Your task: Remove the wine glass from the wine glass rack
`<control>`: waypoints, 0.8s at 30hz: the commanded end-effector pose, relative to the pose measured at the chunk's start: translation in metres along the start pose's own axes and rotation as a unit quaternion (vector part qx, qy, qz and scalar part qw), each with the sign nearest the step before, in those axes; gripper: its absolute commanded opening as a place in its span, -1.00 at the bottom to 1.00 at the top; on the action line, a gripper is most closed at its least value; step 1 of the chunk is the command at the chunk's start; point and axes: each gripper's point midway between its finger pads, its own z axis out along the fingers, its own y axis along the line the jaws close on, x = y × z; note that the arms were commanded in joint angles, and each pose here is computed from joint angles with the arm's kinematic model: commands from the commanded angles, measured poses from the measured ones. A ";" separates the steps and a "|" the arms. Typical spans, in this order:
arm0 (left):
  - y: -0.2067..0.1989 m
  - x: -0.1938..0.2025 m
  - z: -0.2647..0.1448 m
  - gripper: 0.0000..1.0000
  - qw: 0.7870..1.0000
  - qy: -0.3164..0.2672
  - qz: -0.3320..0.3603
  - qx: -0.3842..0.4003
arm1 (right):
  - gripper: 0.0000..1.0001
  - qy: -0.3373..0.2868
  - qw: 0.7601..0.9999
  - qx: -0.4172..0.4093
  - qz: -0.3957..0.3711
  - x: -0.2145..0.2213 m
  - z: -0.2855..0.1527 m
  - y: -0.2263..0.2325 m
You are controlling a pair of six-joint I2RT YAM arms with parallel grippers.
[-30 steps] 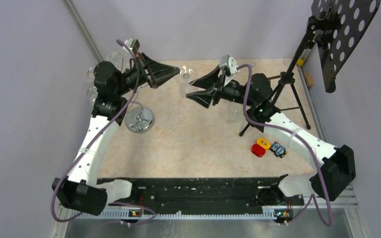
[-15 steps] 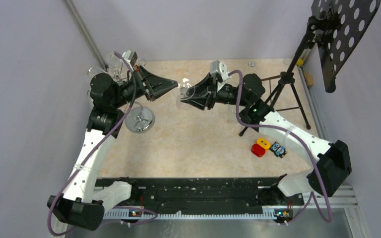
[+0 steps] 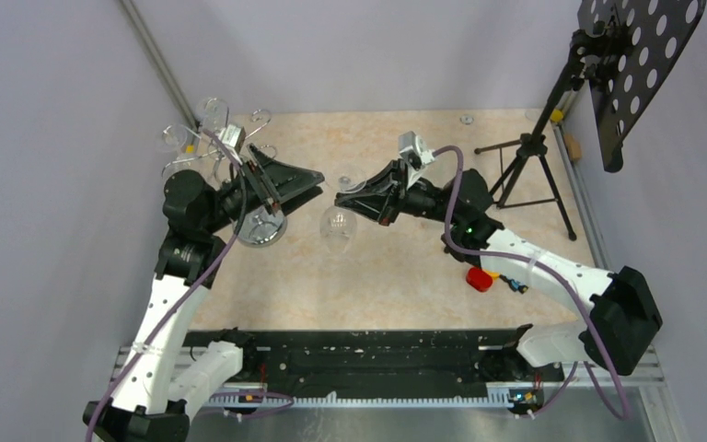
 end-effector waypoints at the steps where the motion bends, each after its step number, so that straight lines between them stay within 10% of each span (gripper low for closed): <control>1: 0.024 0.008 -0.008 0.57 1.000 -0.015 0.015 -0.022 | -1.00 -0.136 0.990 0.036 0.019 -0.069 -0.014 0.013; 6: 0.023 0.019 -0.020 0.65 0.997 -0.018 0.076 -0.014 | -1.00 -0.168 0.968 0.157 0.097 -0.068 -0.032 -0.022; 12: 0.044 0.026 -0.036 0.66 0.991 -0.035 0.107 -0.074 | -1.00 -0.274 0.876 0.333 0.215 -0.063 -0.082 -0.079; 24: 0.048 0.036 -0.031 0.56 0.998 -0.016 0.041 -0.043 | -1.00 -0.388 0.774 0.340 0.366 -0.064 -0.099 -0.100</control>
